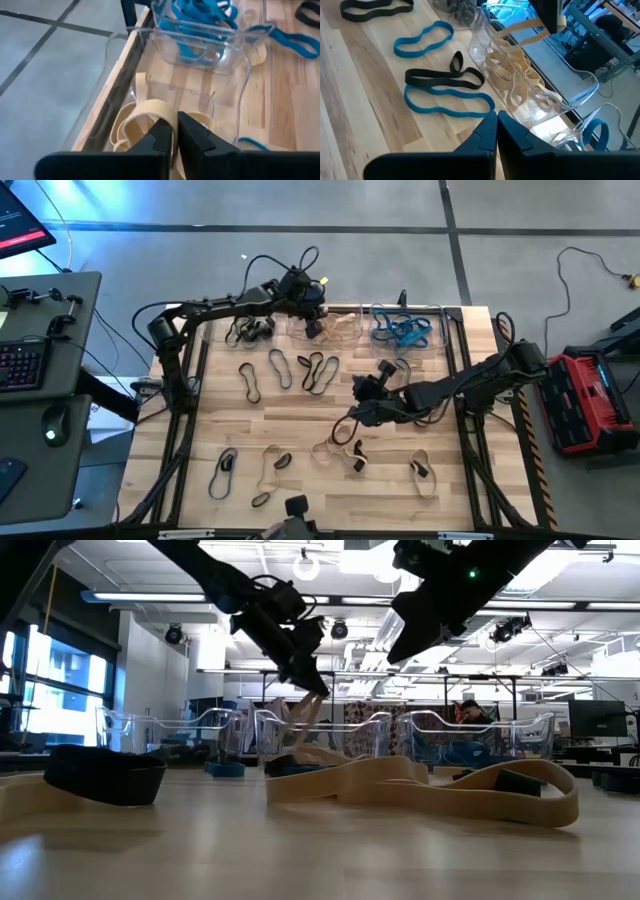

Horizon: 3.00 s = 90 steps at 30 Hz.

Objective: Sort rubber bands into baskets
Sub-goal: Put the brown rubber band into the middle transparent bin, then put the blue rubber band into the right transparent bin

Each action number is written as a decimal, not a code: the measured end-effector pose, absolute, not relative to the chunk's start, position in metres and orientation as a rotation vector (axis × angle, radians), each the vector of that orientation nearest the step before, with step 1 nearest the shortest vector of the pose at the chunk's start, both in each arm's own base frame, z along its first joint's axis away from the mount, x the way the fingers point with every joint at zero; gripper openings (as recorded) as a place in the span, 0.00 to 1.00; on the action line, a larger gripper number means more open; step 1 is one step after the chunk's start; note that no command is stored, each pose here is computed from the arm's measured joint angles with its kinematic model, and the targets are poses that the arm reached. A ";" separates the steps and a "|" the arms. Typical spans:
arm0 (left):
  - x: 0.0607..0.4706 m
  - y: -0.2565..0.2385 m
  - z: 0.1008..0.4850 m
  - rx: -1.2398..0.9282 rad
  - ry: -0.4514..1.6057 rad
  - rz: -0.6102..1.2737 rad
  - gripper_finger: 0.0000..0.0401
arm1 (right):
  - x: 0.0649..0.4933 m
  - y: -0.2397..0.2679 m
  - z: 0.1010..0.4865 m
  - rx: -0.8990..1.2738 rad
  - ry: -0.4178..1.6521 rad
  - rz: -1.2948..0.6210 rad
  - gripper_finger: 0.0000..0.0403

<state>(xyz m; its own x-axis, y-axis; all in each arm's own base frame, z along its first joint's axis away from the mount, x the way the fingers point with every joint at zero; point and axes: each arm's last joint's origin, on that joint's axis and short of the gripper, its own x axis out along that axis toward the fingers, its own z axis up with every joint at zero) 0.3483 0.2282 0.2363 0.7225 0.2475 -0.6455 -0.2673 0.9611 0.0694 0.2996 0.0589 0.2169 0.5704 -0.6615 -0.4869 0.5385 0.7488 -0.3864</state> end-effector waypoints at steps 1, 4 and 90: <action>0.348 0.227 0.236 -0.029 0.714 0.281 0.07 | 0.299 0.059 0.217 -0.205 0.657 -0.709 0.00; 0.350 0.223 0.236 -0.026 0.718 0.269 0.15 | 0.298 0.059 0.216 -0.205 0.669 -0.710 0.00; 0.255 0.013 0.207 0.027 0.209 -0.125 0.44 | 0.258 0.015 0.228 0.063 0.816 -1.139 0.01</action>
<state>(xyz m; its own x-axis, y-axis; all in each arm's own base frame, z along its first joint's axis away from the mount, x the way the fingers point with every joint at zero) 0.2545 0.0134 0.2073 0.9704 -0.1212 -0.2091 0.1268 0.9918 0.0137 0.2583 0.0151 0.2276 0.1691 -0.7789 -0.6039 0.8225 0.4491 -0.3489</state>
